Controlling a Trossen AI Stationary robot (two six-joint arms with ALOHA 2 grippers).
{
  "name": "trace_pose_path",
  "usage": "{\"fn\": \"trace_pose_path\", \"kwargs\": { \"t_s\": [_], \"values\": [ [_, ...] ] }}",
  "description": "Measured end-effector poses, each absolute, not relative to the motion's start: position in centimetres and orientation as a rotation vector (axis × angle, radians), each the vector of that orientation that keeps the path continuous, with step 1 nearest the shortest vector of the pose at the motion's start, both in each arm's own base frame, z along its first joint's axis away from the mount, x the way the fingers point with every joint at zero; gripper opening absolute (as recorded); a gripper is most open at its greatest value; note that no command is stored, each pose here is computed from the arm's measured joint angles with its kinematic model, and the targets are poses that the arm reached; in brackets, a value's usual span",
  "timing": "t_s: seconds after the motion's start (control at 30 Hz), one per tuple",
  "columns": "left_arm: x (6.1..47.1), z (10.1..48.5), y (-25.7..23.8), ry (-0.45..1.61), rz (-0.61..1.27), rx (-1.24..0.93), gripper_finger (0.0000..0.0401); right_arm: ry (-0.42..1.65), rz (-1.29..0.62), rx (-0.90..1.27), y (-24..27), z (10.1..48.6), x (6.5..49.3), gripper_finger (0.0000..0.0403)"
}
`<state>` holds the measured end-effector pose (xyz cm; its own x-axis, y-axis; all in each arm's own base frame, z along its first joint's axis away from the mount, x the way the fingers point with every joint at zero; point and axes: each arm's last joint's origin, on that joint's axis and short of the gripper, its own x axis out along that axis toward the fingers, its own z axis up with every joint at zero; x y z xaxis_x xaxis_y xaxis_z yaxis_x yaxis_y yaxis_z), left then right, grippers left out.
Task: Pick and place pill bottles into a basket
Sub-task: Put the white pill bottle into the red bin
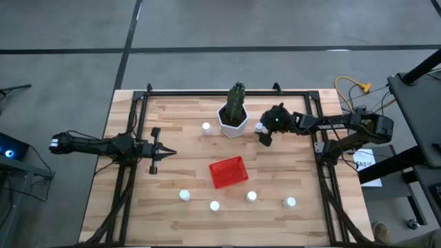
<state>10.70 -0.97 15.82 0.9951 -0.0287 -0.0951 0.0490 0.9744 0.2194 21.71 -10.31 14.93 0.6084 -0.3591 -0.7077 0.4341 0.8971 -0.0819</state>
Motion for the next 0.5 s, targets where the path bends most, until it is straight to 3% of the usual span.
{"fn": "trace_pose_path", "kwargs": {
  "t_s": [0.27,0.5],
  "values": [
    [10.7,15.81,-0.97,0.092,-0.039,0.224,0.0,0.794,-0.451,0.1,-10.33,14.93,21.7,0.0375],
    [10.7,15.81,-0.97,0.093,-0.039,0.224,0.0,0.793,-0.429,0.103,-10.32,14.9,21.68,0.0308]
  ]
}}
